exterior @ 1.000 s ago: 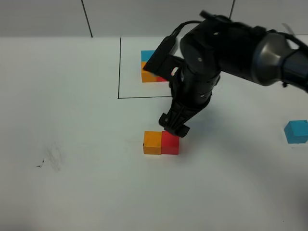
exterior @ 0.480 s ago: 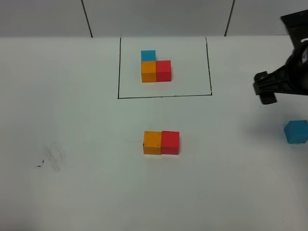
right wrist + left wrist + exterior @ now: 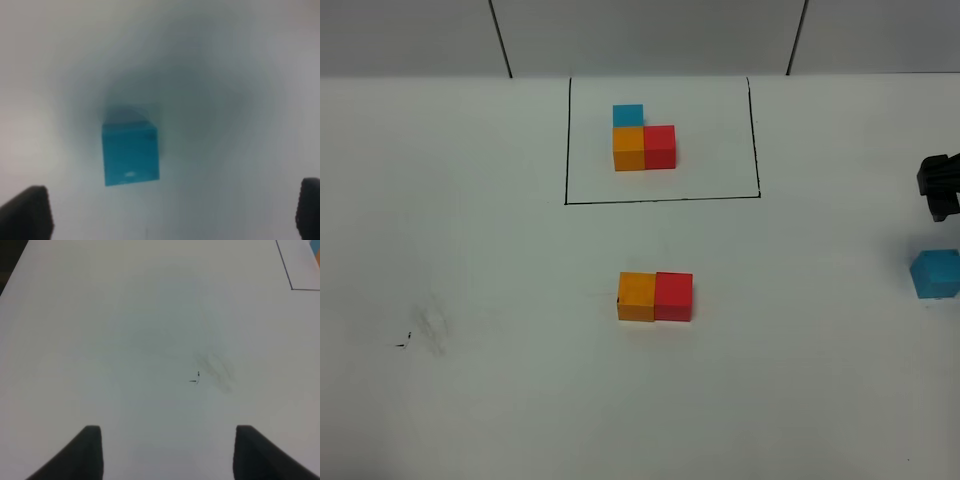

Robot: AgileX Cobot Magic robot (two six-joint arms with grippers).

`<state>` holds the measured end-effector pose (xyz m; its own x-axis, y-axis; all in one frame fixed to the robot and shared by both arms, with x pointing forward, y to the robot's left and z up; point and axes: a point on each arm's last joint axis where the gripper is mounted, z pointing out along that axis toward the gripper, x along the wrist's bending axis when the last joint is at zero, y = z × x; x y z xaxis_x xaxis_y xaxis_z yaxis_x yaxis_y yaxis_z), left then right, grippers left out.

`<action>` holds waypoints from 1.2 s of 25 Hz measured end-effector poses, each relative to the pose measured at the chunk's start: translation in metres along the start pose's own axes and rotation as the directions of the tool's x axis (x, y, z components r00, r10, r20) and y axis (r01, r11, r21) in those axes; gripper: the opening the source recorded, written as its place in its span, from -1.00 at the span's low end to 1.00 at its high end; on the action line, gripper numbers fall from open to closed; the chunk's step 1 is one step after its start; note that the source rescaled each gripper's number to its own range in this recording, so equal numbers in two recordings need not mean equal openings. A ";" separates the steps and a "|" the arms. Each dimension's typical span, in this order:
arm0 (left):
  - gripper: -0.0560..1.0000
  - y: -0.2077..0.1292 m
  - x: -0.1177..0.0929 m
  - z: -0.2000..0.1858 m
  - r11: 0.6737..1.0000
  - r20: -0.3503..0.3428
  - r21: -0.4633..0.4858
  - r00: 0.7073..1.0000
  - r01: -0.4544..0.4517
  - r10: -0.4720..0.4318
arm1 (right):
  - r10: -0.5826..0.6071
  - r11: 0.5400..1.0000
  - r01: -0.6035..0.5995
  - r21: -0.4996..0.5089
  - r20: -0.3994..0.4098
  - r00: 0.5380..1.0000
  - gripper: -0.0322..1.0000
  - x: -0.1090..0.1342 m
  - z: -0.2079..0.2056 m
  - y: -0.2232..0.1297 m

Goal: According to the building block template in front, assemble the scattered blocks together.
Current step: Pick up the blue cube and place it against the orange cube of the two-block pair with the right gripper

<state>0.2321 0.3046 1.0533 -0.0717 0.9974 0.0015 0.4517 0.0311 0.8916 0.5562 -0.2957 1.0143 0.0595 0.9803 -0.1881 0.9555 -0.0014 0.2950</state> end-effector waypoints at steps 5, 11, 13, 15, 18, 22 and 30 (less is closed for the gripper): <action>-0.48 0.000 0.000 0.000 1.000 0.000 0.000 1.000 0.000 0.000 | -0.024 0.999 0.025 0.041 -0.007 1.000 0.91 0.007 0.034 0.005; -0.48 0.000 0.000 0.000 1.000 0.000 0.000 1.000 0.000 0.000 | -0.028 0.992 0.030 0.126 -0.014 1.000 0.88 0.010 0.074 0.004; -0.48 0.000 0.000 0.000 1.000 0.000 0.000 1.000 0.000 0.000 | -0.032 0.990 0.034 0.140 -0.016 0.999 0.88 0.012 0.081 0.003; -0.48 0.000 0.000 0.000 1.000 0.000 0.000 1.000 0.000 0.000 | -0.033 0.988 0.036 0.151 -0.020 0.999 0.88 0.013 0.088 0.002; -0.48 0.000 0.000 0.000 1.000 0.000 0.000 1.000 0.000 0.000 | -0.031 0.985 0.035 0.167 -0.025 0.999 0.88 0.015 0.094 0.000; -0.48 0.000 0.000 0.000 1.000 0.000 0.000 1.000 0.000 0.000 | -0.007 0.986 0.014 0.165 -0.046 0.999 0.88 0.015 0.102 -0.008; -0.48 0.000 0.000 0.000 1.000 0.000 0.000 1.000 0.000 0.000 | 0.002 0.988 0.008 0.153 -0.066 0.998 0.78 0.016 0.111 -0.019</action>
<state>0.2321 0.3046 1.0533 -0.0717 0.9974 0.0015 0.4517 0.0311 0.8916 0.5713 -0.3016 0.9015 0.0426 0.9912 -0.1252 0.9889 -0.0240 0.1465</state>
